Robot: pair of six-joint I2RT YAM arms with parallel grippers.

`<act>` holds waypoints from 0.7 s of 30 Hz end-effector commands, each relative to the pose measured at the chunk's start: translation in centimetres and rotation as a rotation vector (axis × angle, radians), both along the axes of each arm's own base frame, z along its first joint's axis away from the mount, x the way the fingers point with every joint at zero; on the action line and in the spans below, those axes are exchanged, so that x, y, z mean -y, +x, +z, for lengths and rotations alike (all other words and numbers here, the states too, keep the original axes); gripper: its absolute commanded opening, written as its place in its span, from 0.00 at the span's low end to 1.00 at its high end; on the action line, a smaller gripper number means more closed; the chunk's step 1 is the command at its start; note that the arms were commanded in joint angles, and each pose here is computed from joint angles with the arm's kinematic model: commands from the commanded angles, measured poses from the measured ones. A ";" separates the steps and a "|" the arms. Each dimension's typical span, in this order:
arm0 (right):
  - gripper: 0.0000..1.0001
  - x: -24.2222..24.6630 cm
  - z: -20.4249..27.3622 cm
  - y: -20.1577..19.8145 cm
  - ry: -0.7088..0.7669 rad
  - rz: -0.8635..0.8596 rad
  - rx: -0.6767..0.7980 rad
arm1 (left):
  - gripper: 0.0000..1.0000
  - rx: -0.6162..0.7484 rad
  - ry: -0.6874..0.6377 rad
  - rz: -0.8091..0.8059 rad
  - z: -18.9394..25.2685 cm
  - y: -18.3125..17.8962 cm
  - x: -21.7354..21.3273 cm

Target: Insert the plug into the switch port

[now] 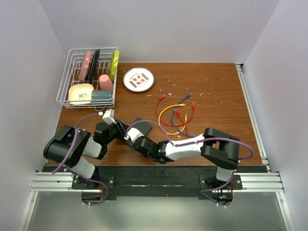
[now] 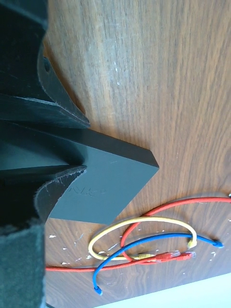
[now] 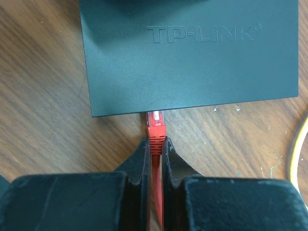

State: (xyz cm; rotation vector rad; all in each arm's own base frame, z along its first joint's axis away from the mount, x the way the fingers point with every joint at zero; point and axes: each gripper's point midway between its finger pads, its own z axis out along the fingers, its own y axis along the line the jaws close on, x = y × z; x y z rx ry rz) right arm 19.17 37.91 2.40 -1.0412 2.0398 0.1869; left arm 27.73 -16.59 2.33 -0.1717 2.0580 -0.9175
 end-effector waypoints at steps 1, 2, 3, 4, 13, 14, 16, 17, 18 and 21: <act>0.00 -6.0 6.4 4.8 0.343 -0.040 0.120 | 0.33 -0.382 -0.167 -0.389 -2.7 -12.3 5.4; 0.00 -6.0 6.4 4.9 0.344 -0.039 0.121 | 0.33 -0.389 -0.170 -0.390 -2.8 -12.5 5.4; 0.00 -6.1 6.3 4.9 0.340 -0.035 0.120 | 0.33 -0.386 -0.173 -0.391 -2.8 -12.6 5.4; 0.00 -6.2 6.3 4.8 0.339 -0.031 0.120 | 0.33 -0.380 -0.175 -0.392 -2.7 -12.5 5.5; 0.00 -5.3 5.2 4.0 0.301 -0.033 0.064 | 0.38 -0.333 -0.098 -0.309 -2.5 -10.6 4.6; 0.00 -5.0 4.9 3.7 0.288 -0.034 0.051 | 0.39 -0.294 -0.091 -0.300 -1.7 -9.8 4.7; 0.00 -4.5 4.8 3.5 0.286 -0.045 0.039 | 0.43 -0.298 -0.024 -0.247 -2.3 -9.1 3.8; 0.00 -4.3 4.7 3.4 0.284 -0.043 0.033 | 0.45 -0.248 -0.016 -0.237 -1.1 -8.0 3.9; 0.00 -3.9 4.3 3.2 0.274 -0.047 0.027 | 0.48 -0.232 0.015 -0.202 -0.9 -7.2 3.5; 0.09 -3.3 4.1 2.8 0.258 -0.065 -0.006 | 0.56 -0.197 0.094 -0.148 0.5 -5.3 2.6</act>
